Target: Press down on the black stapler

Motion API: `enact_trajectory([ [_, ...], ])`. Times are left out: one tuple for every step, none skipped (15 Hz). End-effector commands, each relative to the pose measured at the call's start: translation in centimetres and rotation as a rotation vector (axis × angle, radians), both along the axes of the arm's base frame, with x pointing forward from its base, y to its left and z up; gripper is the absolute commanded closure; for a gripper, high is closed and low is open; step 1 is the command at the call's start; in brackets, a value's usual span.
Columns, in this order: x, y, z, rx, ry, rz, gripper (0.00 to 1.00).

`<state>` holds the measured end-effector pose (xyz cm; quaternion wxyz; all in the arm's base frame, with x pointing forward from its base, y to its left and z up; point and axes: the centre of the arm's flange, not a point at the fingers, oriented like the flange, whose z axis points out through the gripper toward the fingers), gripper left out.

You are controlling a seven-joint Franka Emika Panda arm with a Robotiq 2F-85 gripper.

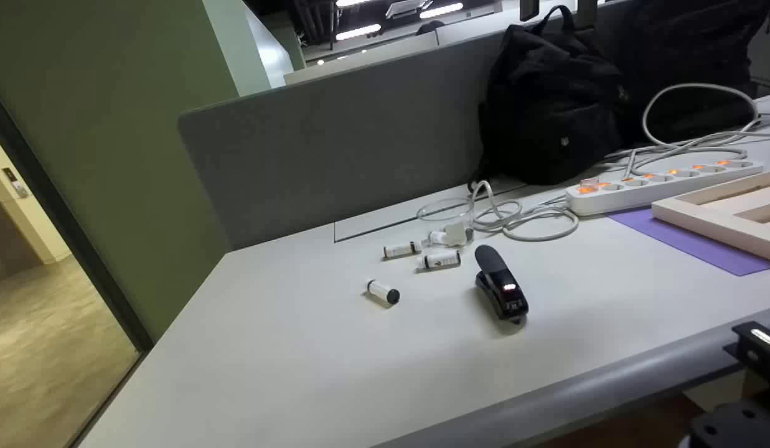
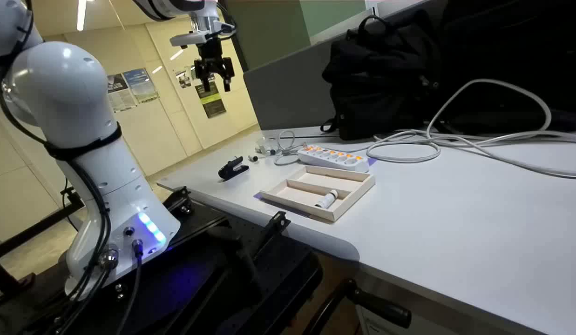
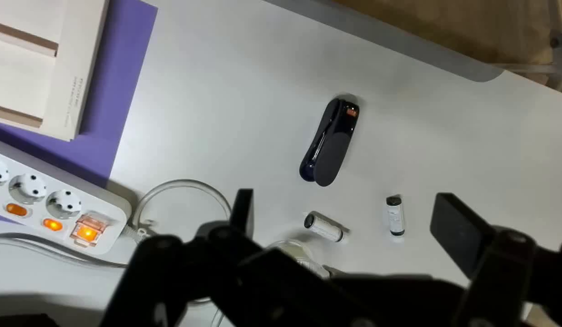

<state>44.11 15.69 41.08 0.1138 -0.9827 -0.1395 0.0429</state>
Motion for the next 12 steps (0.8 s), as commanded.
enact_trajectory([
  [0.0,0.0,0.0,0.0,0.0,0.0,0.0],
  [0.0,0.0,0.0,0.0,0.0,0.001,0.0],
  [0.0,0.0,0.0,0.0,0.0,0.001,0.0],
  [0.0,0.0,0.0,0.0,0.0,0.002,0.0],
  [0.0,0.0,0.0,0.0,-0.001,0.002,0.0],
  [0.0,0.0,0.0,0.0,-0.001,0.002,0.0],
  [0.0,0.0,0.0,0.0,-0.001,0.003,0.0],
  [0.0,0.0,0.0,0.0,-0.001,0.003,0.0],
  [0.0,0.0,0.0,0.0,-0.001,0.003,0.0],
  [0.0,0.0,0.0,0.0,-0.001,0.004,0.0],
  [0.5,1.4,-0.4,-0.021,-0.01,0.024,0.0],
  [0.5,3.4,-0.9,-0.033,-0.042,0.046,0.0],
])
